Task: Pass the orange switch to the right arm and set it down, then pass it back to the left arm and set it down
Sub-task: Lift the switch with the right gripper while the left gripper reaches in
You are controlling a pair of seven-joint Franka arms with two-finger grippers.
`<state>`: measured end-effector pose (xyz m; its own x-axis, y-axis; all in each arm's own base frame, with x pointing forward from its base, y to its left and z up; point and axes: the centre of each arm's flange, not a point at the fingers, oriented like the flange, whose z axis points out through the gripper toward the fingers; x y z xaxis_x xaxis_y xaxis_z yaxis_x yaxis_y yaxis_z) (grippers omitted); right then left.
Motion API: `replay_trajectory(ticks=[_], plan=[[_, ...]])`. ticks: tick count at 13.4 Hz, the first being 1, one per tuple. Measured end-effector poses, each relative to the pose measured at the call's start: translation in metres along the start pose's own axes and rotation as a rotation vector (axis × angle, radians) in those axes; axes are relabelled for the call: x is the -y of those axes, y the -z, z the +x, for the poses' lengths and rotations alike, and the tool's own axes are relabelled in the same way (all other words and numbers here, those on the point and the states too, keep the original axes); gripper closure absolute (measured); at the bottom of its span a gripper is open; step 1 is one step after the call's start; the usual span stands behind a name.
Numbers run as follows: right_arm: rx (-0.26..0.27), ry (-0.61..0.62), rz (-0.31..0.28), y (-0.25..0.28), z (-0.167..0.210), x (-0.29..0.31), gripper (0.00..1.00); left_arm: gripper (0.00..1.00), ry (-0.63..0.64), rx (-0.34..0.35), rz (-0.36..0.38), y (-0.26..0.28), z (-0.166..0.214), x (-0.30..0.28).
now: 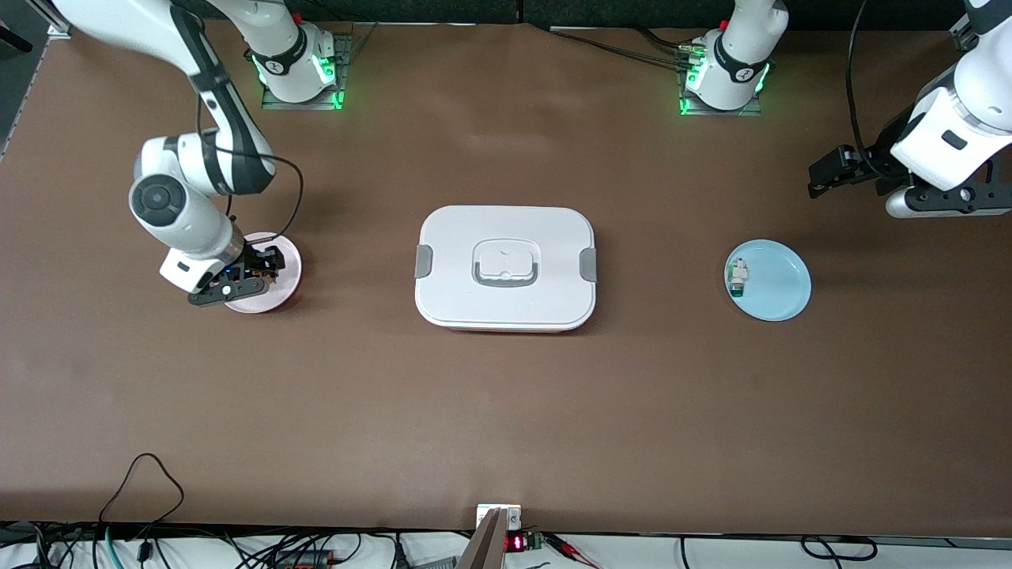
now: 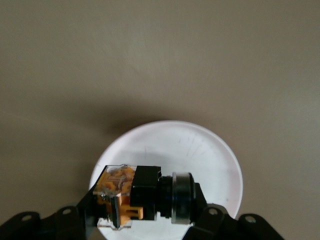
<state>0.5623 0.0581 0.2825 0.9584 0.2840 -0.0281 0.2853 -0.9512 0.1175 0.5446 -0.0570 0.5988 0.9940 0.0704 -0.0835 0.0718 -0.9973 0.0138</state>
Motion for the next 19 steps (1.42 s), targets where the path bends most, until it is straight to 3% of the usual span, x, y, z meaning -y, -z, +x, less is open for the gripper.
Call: replay_trajectory(ticks=[2, 5, 11, 14, 16, 19], plan=[[-0.004, -0.015, 0.023, 0.06, 0.022, 0.007, 0.28, 0.0, 0.003, 0.0, -0.001, 0.0, 0.0, 0.002], [-0.029, -0.033, 0.135, 0.163, 0.048, 0.016, 0.28, 0.0, 0.017, 0.001, -0.004, 0.0, 0.002, 0.009], [-0.212, 0.056, 0.216, 0.261, 0.066, 0.017, 0.28, 0.0, 0.016, 0.003, -0.01, 0.0, 0.001, 0.008], [-0.359, 0.182, 0.209, 0.28, 0.076, 0.021, 0.28, 0.0, 0.015, 0.026, -0.008, -0.002, -0.001, 0.008], [-0.44, 0.262, 0.216, 0.285, 0.082, 0.021, 0.28, 0.0, 0.015, 0.087, -0.079, -0.006, -0.007, 0.002], [-0.534, 0.413, 0.297, 0.279, 0.09, 0.026, 0.28, 0.0, 0.053, 0.25, -0.285, -0.018, -0.014, 0.012]])
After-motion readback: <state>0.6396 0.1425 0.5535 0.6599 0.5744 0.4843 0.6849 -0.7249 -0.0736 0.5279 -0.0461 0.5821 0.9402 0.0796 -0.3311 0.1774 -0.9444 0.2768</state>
